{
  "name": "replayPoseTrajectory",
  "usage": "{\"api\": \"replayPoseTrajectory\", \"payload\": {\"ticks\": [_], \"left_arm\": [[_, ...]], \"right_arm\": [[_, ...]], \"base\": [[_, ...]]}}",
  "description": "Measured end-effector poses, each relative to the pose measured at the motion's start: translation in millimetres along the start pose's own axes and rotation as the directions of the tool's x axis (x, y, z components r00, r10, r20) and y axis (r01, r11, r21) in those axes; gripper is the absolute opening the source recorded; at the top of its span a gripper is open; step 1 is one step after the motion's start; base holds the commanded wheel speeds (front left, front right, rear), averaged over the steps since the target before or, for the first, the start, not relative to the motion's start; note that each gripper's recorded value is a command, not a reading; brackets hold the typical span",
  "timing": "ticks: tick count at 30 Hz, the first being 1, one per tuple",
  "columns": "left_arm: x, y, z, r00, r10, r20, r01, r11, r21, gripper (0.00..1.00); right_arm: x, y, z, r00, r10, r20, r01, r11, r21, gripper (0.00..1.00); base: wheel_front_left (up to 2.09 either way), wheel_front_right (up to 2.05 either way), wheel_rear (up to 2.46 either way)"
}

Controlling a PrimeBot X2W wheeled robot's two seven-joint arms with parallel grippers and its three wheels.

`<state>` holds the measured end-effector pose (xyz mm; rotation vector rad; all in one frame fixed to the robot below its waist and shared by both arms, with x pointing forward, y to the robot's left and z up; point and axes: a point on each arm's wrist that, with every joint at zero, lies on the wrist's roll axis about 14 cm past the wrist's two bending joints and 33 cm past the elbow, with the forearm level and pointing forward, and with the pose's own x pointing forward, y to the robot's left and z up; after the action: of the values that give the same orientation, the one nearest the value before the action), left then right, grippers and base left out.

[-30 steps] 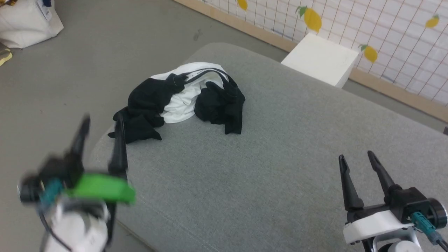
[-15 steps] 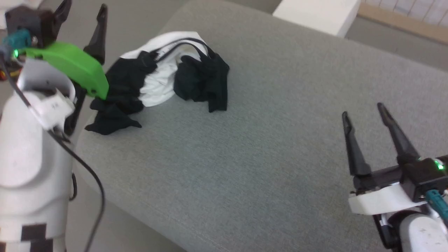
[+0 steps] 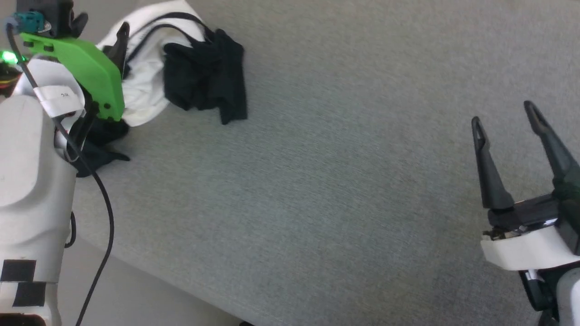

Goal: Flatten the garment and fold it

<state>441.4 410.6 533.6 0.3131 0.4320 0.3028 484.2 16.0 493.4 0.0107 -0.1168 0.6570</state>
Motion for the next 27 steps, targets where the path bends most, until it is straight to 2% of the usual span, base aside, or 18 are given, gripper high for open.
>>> {"api": "replayPoseTrajectory", "payload": {"ticks": [9, 14, 16, 21, 27], "left_arm": [[38, -32, -67, 0.975, -0.055, -0.216, 0.053, 0.998, -0.014, 1.0], [48, -39, -102, 0.95, -0.033, -0.311, 0.037, 0.999, 0.008, 1.0], [49, -40, -112, 0.94, -0.026, -0.339, 0.032, 0.999, 0.011, 0.0], [48, -31, -110, 0.948, 0.004, -0.317, 0.0, 1.0, 0.013, 0.0], [40, 9, -69, 0.977, 0.091, -0.191, -0.09, 0.996, 0.014, 0.0]], "right_arm": [[-9, -30, -29, 0.996, -0.061, -0.061, 0.061, 0.998, 0.001, 1.0], [-21, -48, -38, 0.99, -0.109, -0.093, 0.108, 0.994, -0.012, 1.0], [-24, -53, -40, 0.987, -0.123, -0.1, 0.121, 0.992, -0.019, 1.0], [-27, -56, -33, 0.987, -0.138, -0.087, 0.136, 0.99, -0.025, 1.0], [-27, -50, -16, 0.988, -0.147, -0.045, 0.147, 0.989, -0.007, 1.0]], "base": [[0.0, 0.0, 0.0], [0.0, 0.0, 0.0], [0.0, 0.0, 0.0], [0.0, 0.0, 0.0], [0.0, 0.0, 0.0]]}}
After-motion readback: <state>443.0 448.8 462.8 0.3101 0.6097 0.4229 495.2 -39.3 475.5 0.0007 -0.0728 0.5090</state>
